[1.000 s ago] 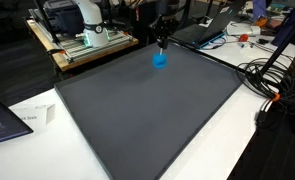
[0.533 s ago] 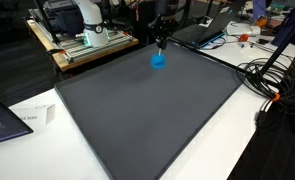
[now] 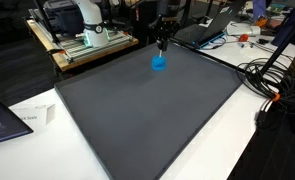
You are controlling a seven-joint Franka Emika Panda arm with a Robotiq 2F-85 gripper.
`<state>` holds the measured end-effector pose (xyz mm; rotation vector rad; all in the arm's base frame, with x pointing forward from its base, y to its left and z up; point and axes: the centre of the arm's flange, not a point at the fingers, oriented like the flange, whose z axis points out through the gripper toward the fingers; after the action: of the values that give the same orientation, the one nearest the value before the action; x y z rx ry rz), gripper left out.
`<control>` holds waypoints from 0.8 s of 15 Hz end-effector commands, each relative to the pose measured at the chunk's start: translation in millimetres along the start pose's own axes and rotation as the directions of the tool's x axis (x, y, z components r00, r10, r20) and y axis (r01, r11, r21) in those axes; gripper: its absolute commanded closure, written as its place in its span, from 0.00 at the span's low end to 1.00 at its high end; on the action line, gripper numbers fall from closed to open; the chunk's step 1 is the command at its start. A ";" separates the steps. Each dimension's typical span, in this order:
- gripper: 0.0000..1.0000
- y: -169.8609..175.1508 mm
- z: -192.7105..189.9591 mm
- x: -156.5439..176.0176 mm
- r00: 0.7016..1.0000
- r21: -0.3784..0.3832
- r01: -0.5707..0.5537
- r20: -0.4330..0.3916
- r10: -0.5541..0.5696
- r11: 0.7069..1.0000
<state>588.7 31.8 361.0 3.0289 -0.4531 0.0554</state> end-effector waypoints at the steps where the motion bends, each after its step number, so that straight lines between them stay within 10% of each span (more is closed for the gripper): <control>1: 0.97 -5.0 -1.0 5.2 0.996 -0.059 -0.061 -0.065 0.057 0.996; 2: 0.97 -12.9 -2.7 -4.6 0.990 0.077 0.134 0.043 -0.138 0.988; 9: 0.97 -18.0 2.5 -7.0 0.992 0.063 0.126 0.022 -0.128 0.990; 10: 0.97 -18.3 -7.4 -17.0 0.972 0.168 0.228 0.022 -0.235 0.959; 11: 0.97 -14.5 -4.6 -10.0 0.996 0.007 0.081 -0.041 -0.080 0.997; 12: 0.97 -18.1 -13.9 -21.3 0.963 0.168 0.262 0.012 -0.268 0.950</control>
<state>588.2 53.1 357.7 3.1286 -0.2301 0.0395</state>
